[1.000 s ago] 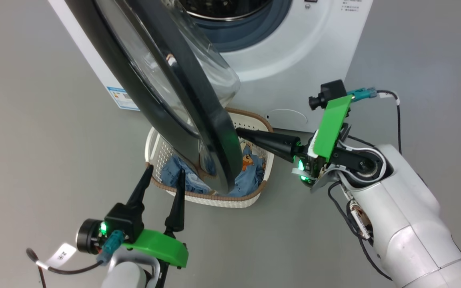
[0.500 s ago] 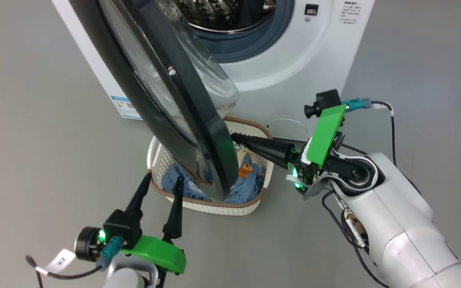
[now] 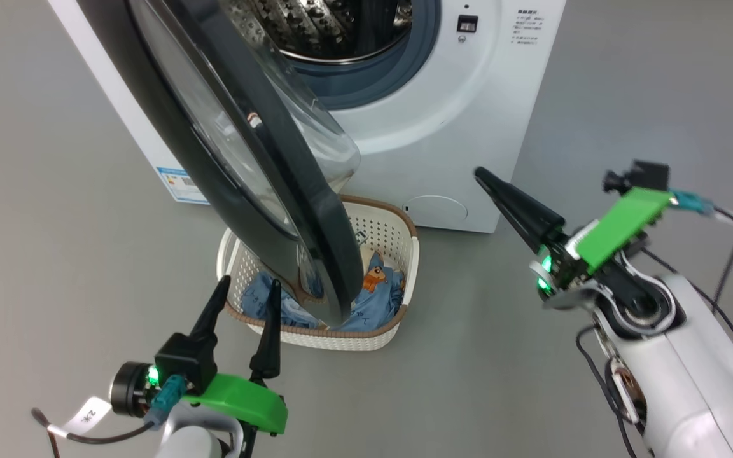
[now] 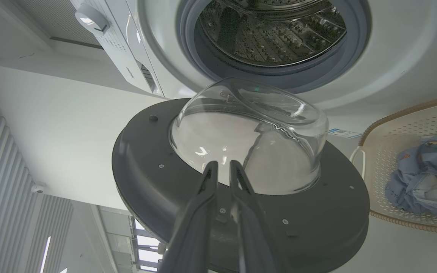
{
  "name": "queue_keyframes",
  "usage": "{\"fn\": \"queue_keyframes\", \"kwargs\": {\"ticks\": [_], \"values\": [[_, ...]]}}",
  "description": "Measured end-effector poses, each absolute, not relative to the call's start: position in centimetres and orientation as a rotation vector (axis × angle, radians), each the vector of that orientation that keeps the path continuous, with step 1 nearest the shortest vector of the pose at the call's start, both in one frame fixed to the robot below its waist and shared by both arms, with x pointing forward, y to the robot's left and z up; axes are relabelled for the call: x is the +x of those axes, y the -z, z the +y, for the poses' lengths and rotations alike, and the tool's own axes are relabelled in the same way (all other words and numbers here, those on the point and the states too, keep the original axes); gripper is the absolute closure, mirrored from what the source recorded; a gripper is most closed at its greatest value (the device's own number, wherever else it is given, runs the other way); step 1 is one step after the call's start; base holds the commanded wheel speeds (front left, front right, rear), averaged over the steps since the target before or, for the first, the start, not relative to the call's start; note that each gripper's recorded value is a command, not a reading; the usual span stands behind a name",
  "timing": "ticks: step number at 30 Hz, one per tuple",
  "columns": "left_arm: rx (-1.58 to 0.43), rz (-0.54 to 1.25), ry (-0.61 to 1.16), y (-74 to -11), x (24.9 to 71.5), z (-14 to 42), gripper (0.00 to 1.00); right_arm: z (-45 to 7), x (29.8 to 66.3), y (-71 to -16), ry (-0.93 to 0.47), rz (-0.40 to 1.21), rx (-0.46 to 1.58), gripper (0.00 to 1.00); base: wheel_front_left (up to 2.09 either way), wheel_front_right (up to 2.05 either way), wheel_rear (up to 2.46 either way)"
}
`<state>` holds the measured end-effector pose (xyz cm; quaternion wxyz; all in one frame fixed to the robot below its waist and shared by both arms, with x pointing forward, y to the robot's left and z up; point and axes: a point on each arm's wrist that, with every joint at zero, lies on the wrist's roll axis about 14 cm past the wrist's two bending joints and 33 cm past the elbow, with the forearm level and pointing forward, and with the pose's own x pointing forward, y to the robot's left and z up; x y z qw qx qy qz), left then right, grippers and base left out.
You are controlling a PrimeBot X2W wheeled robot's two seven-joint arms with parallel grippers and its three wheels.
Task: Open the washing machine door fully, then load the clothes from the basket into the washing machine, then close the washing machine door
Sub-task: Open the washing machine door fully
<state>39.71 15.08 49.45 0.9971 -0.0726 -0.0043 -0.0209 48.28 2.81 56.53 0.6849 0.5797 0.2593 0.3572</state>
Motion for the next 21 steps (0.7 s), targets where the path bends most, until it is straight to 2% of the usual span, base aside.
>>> {"fn": "queue_keyframes", "kwargs": {"ticks": [12, 17, 21], "values": [[-0.136, 0.002, 0.057, -49.0, 38.7, 14.8, 0.0, -5.2, 46.6, -53.5, -0.491, 0.322, 1.224, 0.0, 0.0, 0.0, 0.0], [-0.132, -0.01, 0.064, -49.4, 38.6, 14.7, 0.0, -8.6, 45.3, -52.0, -0.372, 0.219, 1.078, 0.0, 0.0, 0.0, 0.0], [-0.133, -0.01, 0.063, -49.4, 38.3, 14.8, 0.0, -11.6, 43.8, -49.7, -0.262, 0.15, 0.867, 0.0, 0.0, 0.0, 0.0]]}}
